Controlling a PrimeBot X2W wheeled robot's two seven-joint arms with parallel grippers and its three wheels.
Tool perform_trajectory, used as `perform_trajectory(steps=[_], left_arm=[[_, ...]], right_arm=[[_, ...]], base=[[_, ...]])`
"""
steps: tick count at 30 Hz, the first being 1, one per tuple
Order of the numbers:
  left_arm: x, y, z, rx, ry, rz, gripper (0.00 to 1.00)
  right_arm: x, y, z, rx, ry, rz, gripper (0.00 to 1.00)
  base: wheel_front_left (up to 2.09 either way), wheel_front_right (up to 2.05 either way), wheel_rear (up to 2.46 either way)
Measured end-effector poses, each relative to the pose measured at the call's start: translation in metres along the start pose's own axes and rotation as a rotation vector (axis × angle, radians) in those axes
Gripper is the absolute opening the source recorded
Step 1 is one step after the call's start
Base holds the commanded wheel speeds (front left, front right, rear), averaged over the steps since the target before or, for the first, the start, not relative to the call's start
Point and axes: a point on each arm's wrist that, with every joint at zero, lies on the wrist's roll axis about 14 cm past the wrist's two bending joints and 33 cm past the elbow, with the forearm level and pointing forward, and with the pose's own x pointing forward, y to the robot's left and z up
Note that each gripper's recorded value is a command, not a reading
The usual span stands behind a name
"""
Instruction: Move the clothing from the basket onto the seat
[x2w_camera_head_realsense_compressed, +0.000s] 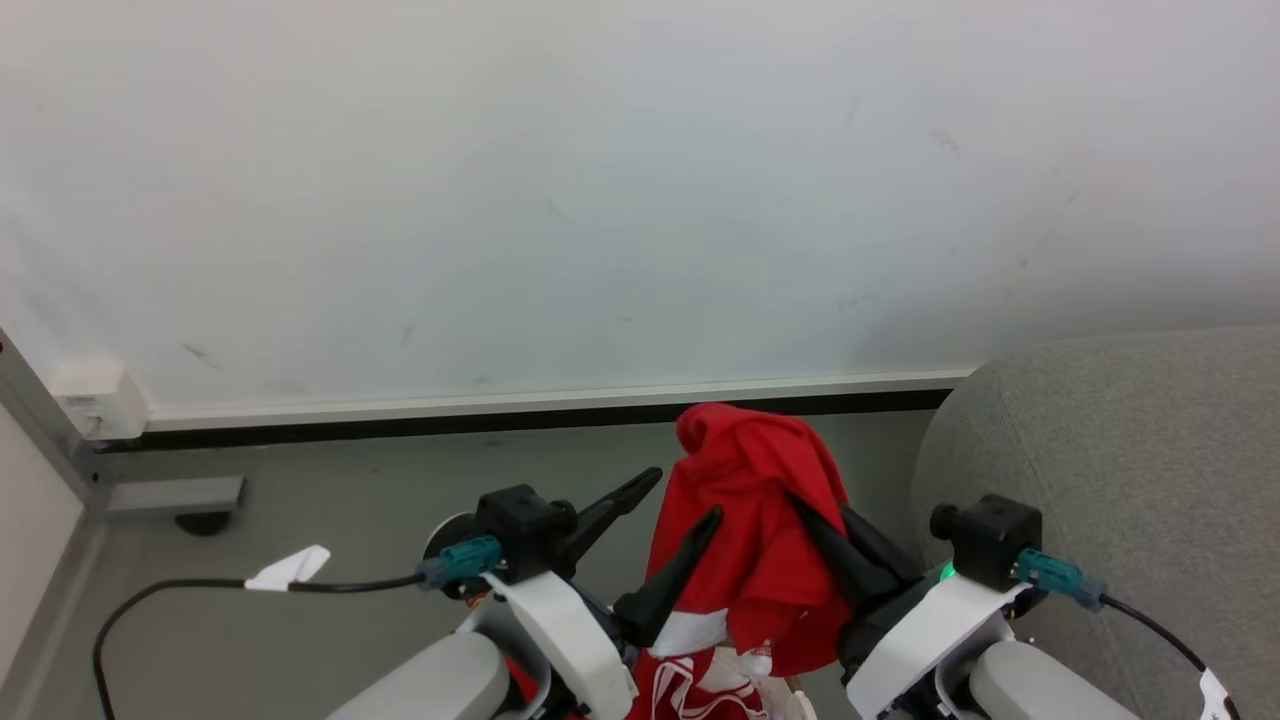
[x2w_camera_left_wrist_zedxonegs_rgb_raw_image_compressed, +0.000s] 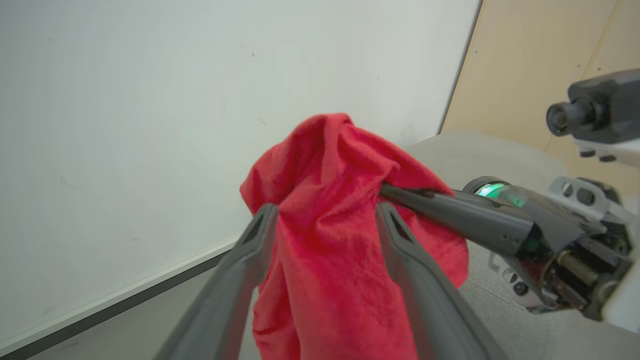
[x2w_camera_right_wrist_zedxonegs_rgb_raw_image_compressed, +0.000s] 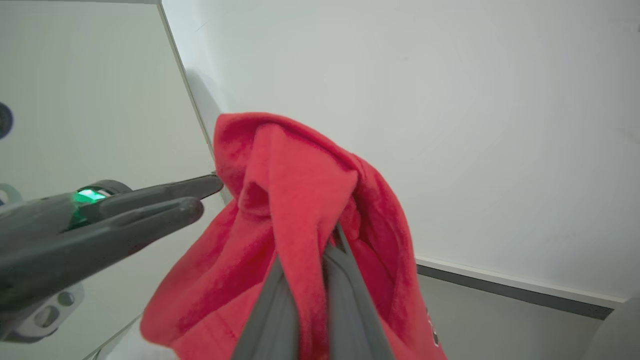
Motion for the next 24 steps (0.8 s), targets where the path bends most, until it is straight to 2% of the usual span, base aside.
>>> perform_trajectory(steps=[12, 24], left_arm=[[0.010, -0.012, -0.008, -0.006, 0.005, -0.041, 1.00], [0.040, -0.051, -0.017, -0.033, 0.005, -0.183, 1.00]], right_arm=[[-0.022, -0.038, 0.019, -0.047, -0.046, -0.104, 0.00], [-0.081, -0.094, 0.044, -0.108, -0.096, -0.299, 0.00]], base=[[0.00, 0.00, 0.00], [0.00, 0.00, 0.00]])
